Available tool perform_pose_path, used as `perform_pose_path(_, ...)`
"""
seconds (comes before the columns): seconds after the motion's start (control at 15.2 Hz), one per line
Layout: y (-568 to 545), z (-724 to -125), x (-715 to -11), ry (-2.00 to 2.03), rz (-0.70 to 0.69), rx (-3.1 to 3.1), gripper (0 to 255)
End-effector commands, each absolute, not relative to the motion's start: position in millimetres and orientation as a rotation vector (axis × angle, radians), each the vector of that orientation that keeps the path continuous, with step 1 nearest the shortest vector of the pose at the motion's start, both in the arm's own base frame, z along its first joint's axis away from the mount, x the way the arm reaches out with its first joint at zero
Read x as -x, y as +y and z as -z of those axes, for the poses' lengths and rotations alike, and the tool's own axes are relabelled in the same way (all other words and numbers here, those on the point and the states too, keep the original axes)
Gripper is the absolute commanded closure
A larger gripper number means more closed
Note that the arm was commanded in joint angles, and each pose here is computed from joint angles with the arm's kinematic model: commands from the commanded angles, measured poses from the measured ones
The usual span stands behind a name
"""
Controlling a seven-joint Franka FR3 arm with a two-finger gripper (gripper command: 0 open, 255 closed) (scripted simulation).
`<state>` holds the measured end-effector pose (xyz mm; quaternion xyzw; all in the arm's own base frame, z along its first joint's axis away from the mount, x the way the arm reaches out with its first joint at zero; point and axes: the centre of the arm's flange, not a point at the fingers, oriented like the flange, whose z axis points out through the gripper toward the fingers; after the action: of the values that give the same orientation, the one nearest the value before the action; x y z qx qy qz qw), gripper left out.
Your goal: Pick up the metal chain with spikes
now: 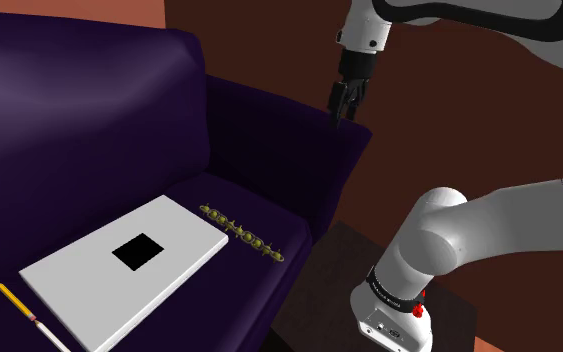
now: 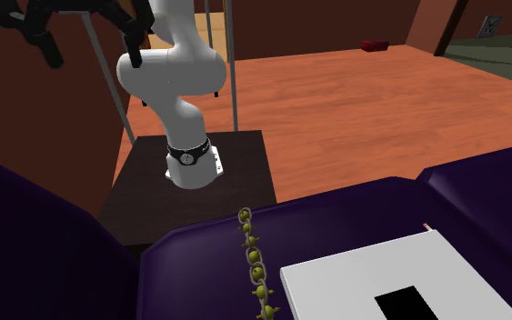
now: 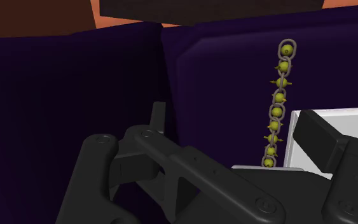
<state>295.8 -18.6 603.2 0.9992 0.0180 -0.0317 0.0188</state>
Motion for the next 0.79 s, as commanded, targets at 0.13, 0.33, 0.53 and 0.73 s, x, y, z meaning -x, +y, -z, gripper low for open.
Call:
perform_pose_path(0.13, -3.5, -581.4, -297.3, 0.065, 0.076, -3.097, 0)
perform_pose_path(0.33, 19.0, -548.7, -299.9, 0.079, 0.041, -3.089, 0)
perform_pose_path(0.53, 41.2, -515.8, -303.0, 0.094, 0.007, -3.081, 0)
perform_pose_path(0.73, 63.3, -482.8, -306.7, 0.108, -0.027, -3.072, 0)
